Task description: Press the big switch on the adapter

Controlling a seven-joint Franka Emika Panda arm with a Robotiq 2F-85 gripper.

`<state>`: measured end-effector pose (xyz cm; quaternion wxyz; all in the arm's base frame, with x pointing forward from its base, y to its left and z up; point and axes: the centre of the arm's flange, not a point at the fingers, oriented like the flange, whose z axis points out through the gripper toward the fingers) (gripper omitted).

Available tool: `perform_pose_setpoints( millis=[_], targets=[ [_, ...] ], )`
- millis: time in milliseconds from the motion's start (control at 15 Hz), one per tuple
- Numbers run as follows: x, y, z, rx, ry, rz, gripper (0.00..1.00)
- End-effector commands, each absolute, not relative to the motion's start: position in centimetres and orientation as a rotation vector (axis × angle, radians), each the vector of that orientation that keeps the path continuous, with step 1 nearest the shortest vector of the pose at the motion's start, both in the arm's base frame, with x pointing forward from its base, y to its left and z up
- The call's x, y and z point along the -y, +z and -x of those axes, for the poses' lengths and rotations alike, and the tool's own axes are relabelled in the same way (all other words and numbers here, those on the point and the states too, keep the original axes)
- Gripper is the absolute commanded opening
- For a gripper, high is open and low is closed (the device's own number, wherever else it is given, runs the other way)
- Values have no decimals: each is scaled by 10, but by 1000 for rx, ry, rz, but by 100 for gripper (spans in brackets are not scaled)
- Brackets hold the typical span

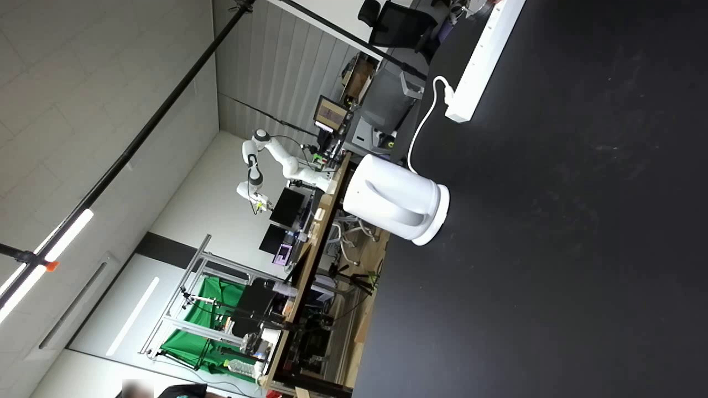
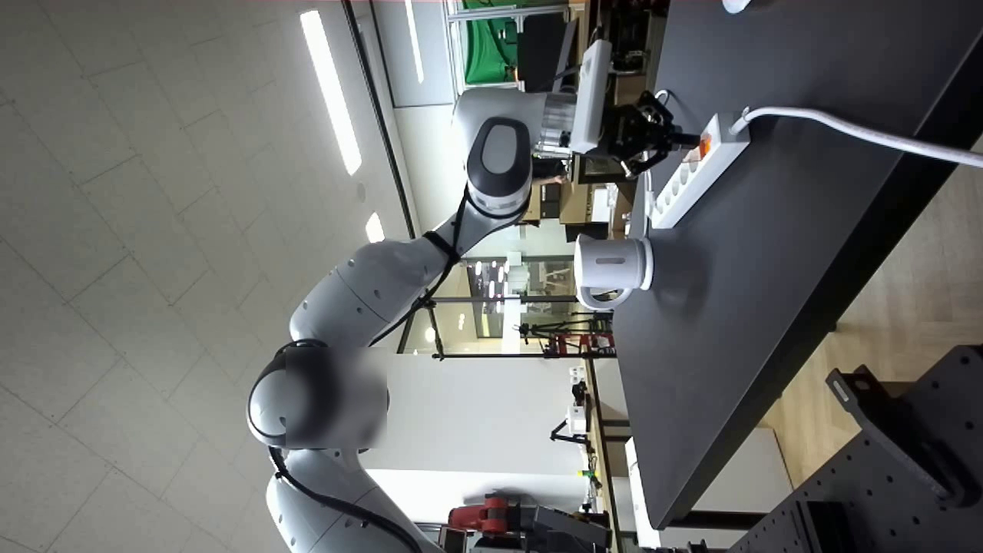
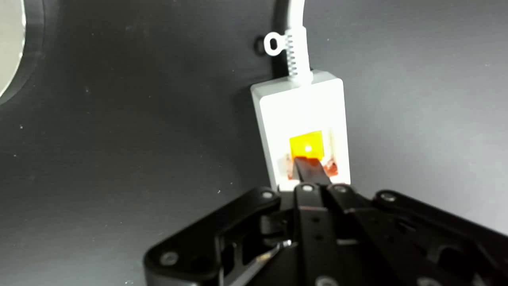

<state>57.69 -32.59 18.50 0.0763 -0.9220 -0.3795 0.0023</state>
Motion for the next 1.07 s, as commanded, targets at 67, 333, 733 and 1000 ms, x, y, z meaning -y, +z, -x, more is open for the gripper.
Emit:
perform_pose_setpoints(
  millis=[67, 333, 733, 1000],
  targets=[
    [319, 191, -576, 1102, -18, 2760, 0],
    [311, 188, -576, 1098, -17, 2741, 0],
    [314, 192, -573, 1097, 10, 2750, 0],
    [318, 191, -570, 1103, 23, 2754, 0]
  ],
)
